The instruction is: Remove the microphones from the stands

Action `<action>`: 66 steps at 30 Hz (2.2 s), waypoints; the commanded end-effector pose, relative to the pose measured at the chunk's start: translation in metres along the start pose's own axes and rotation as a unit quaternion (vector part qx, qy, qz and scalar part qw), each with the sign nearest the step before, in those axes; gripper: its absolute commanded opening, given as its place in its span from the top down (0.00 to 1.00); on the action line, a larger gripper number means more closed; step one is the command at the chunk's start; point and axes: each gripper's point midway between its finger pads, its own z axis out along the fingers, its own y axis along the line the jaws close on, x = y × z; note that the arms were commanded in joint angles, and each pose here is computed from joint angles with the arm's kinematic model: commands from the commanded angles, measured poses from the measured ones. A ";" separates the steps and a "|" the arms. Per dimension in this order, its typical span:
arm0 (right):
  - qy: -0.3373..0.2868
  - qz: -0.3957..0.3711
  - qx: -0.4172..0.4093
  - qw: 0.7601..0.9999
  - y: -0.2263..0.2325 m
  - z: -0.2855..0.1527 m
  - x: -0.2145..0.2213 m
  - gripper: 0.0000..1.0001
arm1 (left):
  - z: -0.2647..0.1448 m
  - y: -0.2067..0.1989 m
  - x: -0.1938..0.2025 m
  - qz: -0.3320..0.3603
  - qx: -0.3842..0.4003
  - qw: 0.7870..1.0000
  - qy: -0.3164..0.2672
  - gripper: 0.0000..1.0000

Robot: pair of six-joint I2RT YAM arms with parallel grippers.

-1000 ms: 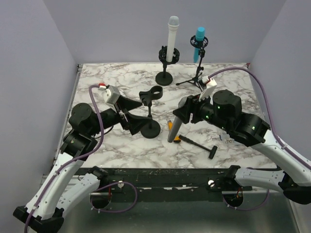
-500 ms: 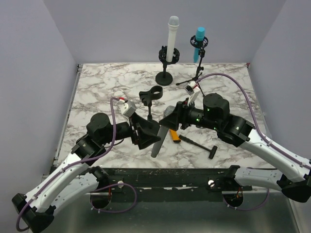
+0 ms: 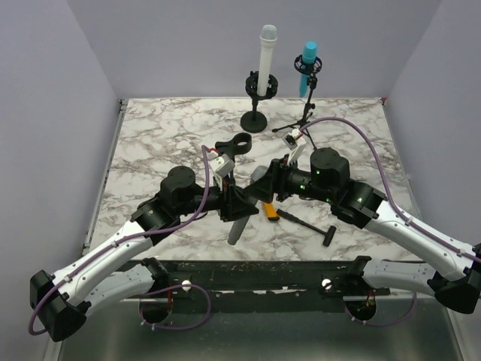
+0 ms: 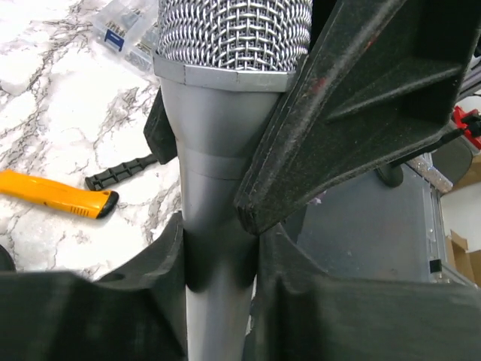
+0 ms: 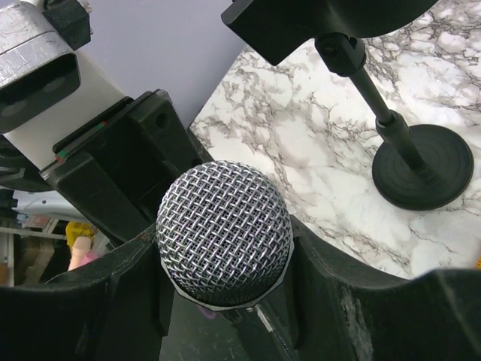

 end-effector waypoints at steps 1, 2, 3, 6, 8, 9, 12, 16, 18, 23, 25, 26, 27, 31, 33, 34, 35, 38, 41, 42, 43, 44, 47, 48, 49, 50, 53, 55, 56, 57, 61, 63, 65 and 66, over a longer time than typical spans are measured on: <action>0.001 -0.013 0.012 1.000 -0.005 -0.005 0.006 0.47 | -0.007 0.013 0.000 -0.027 -0.051 0.998 0.002 1.00; -0.004 -0.018 0.028 0.999 -0.010 -0.006 0.004 0.32 | -0.010 0.015 0.008 -0.037 -0.057 0.998 0.014 1.00; -0.008 -0.024 0.040 0.999 -0.014 -0.008 0.002 0.18 | -0.013 0.019 0.022 -0.050 -0.068 0.996 0.034 1.00; -0.027 -0.038 0.071 0.996 -0.024 -0.014 -0.006 0.00 | -0.032 0.040 0.059 -0.090 -0.134 0.984 0.081 1.00; -0.041 -0.049 0.084 0.994 -0.028 -0.021 -0.011 0.00 | -0.049 0.053 0.079 -0.133 -0.188 0.969 0.088 1.00; -0.053 -0.055 0.102 0.992 -0.034 -0.024 -0.015 0.00 | -0.057 0.059 0.088 -0.168 -0.216 0.958 0.082 1.00; -0.074 -0.069 0.121 0.988 -0.039 -0.033 -0.024 0.00 | -0.075 0.074 0.115 -0.251 -0.266 0.928 0.073 1.00; -0.082 -0.082 0.129 0.985 -0.041 -0.039 -0.028 0.00 | -0.097 0.102 0.142 -0.324 -0.351 0.876 0.061 1.00; -0.080 -0.084 0.129 0.985 -0.042 -0.039 -0.027 0.00 | -0.109 0.119 0.145 -0.335 -0.396 0.854 0.054 1.00; -0.067 -0.081 0.132 0.986 -0.046 -0.038 -0.019 0.00 | -0.119 0.164 0.124 -0.294 -0.461 0.837 0.022 1.00; -0.064 -0.079 0.131 0.986 -0.046 -0.038 -0.016 0.00 | -0.112 0.183 0.121 -0.266 -0.469 0.841 0.033 1.00; -0.063 -0.077 0.129 0.987 -0.045 -0.039 -0.016 0.00 | -0.106 0.190 0.123 -0.281 -0.474 0.834 0.032 1.00; -0.063 -0.076 0.127 0.987 -0.045 -0.040 -0.015 0.00 | -0.103 0.198 0.125 -0.244 -0.470 0.847 0.058 1.00; -0.063 -0.073 0.130 0.987 -0.046 -0.044 -0.013 0.00 | -0.086 0.216 0.135 -0.198 -0.445 0.866 0.109 1.00; -0.064 -0.074 0.135 0.986 -0.048 -0.045 -0.013 0.00 | -0.082 0.221 0.138 -0.195 -0.440 0.868 0.118 1.00; -0.065 -0.073 0.136 0.986 -0.048 -0.046 -0.013 0.00 | -0.079 0.223 0.139 -0.199 -0.439 0.867 0.122 1.00; -0.065 -0.073 0.137 0.986 -0.049 -0.046 -0.013 0.00 | -0.078 0.224 0.144 -0.210 -0.441 0.863 0.130 1.00; -0.064 -0.075 0.137 0.986 -0.048 -0.047 -0.013 0.00 | -0.077 0.229 0.159 -0.240 -0.444 0.851 0.143 0.96; -0.065 -0.078 0.141 0.985 -0.050 -0.047 -0.014 0.00 | -0.076 0.235 0.167 -0.254 -0.451 0.842 0.149 0.87; -0.065 -0.079 0.142 0.985 -0.051 -0.047 -0.014 0.00 | -0.076 0.237 0.168 -0.256 -0.454 0.840 0.150 0.81; -0.064 -0.079 0.143 0.984 -0.051 -0.047 -0.013 0.00 | -0.076 0.238 0.168 -0.257 -0.455 0.839 0.151 0.77; -0.064 -0.079 0.144 0.984 -0.052 -0.047 -0.013 0.00 | -0.076 0.239 0.168 -0.257 -0.457 0.838 0.152 0.74; -0.062 -0.080 0.147 0.984 -0.054 -0.046 -0.011 0.00 | -0.077 0.239 0.169 -0.259 -0.462 0.834 0.153 0.61; -0.061 -0.080 0.149 0.984 -0.055 -0.046 -0.011 0.00 | -0.078 0.239 0.169 -0.259 -0.463 0.834 0.150 0.56; -0.060 -0.080 0.150 0.984 -0.056 -0.046 -0.010 0.00 | -0.080 0.238 0.168 -0.259 -0.465 0.833 0.148 0.53; -0.060 -0.079 0.151 0.983 -0.057 -0.046 -0.009 0.00 | -0.082 0.237 0.168 -0.258 -0.466 0.833 0.146 0.49; -0.057 -0.077 0.152 0.984 -0.059 -0.044 -0.006 0.00 | -0.085 0.234 0.164 -0.253 -0.469 0.835 0.135 0.42; -0.054 -0.075 0.152 0.984 -0.061 -0.042 -0.002 0.00 | -0.087 0.232 0.163 -0.251 -0.470 0.835 0.133 0.39; -0.052 -0.073 0.151 0.984 -0.062 -0.040 -0.001 0.00 | -0.088 0.231 0.163 -0.252 -0.471 0.835 0.134 0.38; -0.050 -0.072 0.151 0.985 -0.063 -0.039 0.001 0.00 | -0.088 0.230 0.162 -0.252 -0.470 0.835 0.134 0.37; -0.041 -0.065 0.151 0.986 -0.067 -0.032 0.008 0.00 | -0.089 0.225 0.157 -0.245 -0.462 0.842 0.128 0.35; -0.039 -0.062 0.151 0.986 -0.069 -0.029 0.011 0.00 | -0.088 0.220 0.151 -0.240 -0.454 0.850 0.119 0.34; -0.037 -0.059 0.151 0.986 -0.073 -0.024 0.016 0.00 | -0.087 0.214 0.142 -0.235 -0.441 0.860 0.107 0.31; -0.034 -0.057 0.153 0.986 -0.076 -0.021 0.020 0.00 | -0.086 0.210 0.139 -0.232 -0.434 0.864 0.102 0.30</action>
